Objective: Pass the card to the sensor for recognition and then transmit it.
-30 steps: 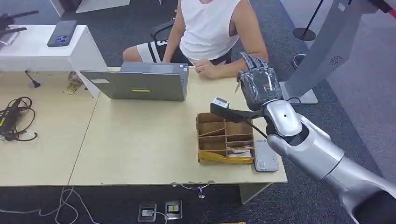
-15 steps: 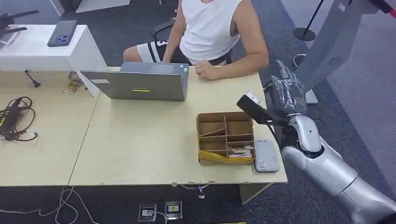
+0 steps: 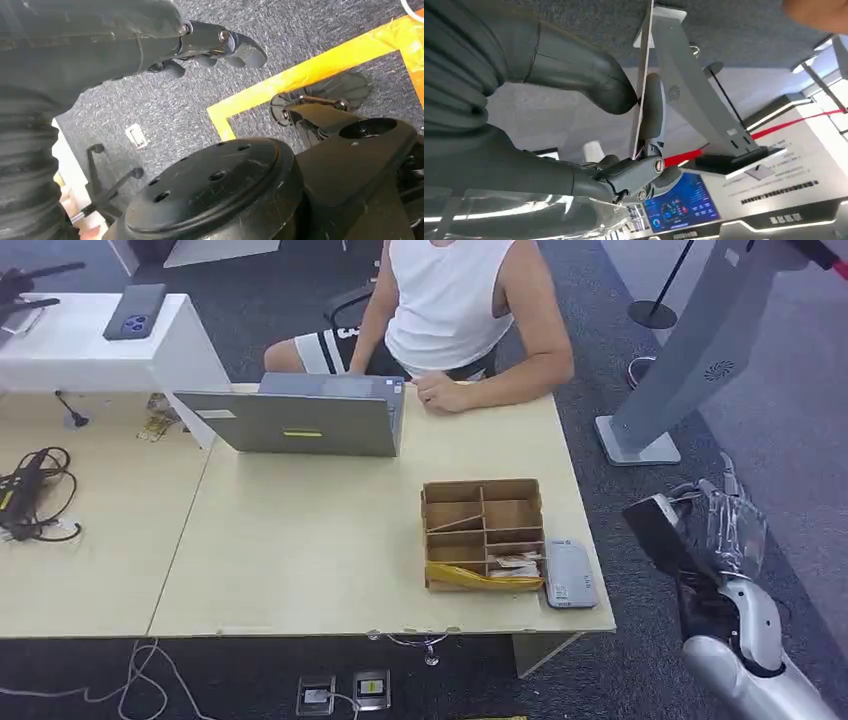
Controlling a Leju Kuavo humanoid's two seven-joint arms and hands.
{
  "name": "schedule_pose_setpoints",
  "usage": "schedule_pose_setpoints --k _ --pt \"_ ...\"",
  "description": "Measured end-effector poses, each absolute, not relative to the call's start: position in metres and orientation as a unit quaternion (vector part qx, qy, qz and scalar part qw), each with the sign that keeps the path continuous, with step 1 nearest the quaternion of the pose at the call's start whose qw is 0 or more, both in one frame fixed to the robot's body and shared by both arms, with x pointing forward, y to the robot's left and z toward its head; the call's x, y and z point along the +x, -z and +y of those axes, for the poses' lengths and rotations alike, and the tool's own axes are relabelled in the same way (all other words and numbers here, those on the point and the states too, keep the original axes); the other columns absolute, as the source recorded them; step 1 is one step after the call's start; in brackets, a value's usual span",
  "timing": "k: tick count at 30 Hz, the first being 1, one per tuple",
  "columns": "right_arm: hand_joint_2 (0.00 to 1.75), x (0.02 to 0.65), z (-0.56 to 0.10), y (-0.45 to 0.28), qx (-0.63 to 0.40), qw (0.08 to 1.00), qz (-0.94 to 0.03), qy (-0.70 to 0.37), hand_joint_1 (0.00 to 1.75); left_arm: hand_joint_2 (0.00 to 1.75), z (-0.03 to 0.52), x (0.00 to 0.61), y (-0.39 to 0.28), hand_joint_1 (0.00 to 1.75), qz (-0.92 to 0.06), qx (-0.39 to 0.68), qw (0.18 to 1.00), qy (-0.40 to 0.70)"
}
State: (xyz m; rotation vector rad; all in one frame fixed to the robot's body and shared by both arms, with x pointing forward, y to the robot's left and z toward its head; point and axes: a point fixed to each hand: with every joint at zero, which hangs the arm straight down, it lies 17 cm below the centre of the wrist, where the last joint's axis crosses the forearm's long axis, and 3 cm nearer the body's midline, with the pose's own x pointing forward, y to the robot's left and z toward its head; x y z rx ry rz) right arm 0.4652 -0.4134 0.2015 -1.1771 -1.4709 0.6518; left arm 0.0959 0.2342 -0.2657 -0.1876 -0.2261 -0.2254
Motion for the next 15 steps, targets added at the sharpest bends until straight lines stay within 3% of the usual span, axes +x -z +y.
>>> schedule_pose_setpoints --k 15 --pt "1.75 0.447 -0.432 -0.194 -0.498 0.548 -0.619 -0.261 1.75 1.75 0.234 0.097 0.265 0.0 -0.113 -0.093 0.983 0.109"
